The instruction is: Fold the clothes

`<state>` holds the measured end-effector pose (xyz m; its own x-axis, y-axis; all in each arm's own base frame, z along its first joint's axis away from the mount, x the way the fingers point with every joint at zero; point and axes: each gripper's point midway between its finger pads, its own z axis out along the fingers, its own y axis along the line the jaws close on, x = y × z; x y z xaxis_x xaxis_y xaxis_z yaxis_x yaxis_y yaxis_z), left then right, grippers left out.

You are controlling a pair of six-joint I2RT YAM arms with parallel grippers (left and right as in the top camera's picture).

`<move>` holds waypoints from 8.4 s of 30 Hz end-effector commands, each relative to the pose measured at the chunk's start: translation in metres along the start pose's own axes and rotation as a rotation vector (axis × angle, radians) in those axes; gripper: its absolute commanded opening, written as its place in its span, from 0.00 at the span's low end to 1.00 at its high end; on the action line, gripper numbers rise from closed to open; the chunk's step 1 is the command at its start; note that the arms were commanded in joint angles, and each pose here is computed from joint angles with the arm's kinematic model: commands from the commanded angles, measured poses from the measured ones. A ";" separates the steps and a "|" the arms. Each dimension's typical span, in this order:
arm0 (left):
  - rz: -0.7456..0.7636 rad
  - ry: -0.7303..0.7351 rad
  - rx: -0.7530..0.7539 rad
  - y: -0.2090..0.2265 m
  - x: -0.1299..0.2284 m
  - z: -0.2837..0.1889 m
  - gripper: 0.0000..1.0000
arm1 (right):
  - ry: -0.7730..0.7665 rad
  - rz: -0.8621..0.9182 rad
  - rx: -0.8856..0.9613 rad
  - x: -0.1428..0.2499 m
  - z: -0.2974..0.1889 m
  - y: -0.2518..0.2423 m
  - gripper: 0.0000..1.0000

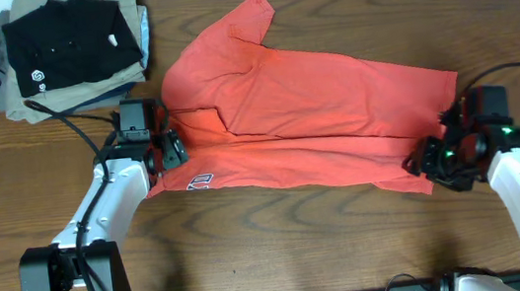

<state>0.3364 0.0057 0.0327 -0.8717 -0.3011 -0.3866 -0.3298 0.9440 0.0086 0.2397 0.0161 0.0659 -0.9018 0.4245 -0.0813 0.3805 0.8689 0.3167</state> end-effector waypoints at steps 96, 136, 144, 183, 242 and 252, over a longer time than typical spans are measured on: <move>-0.051 0.140 0.309 -0.040 0.026 -0.052 0.69 | -0.095 0.341 0.568 -0.001 -0.029 -0.099 0.99; 0.104 0.056 -0.012 -0.039 0.027 0.004 0.70 | 0.006 0.273 0.471 -0.022 0.030 -0.097 0.02; 0.032 0.035 -0.081 -0.014 0.016 0.007 0.69 | -0.076 0.267 0.441 -0.044 0.032 -0.092 0.01; 0.192 0.121 0.271 -0.131 0.059 0.001 0.25 | 0.219 0.123 0.180 0.025 0.057 -0.027 0.01; 0.271 0.418 0.674 -0.246 0.167 -0.048 0.06 | 0.166 0.143 0.307 0.012 0.020 -0.038 0.09; 0.247 0.293 0.569 -0.238 0.146 -0.030 0.06 | 0.163 0.143 0.305 0.011 0.021 -0.037 0.09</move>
<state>0.2630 -0.2774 0.0084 -0.9929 0.0221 -0.1171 0.0807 0.8477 -0.5242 0.2145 -0.0082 0.0282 -0.8329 0.5397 0.1222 0.5437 0.8393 -0.0011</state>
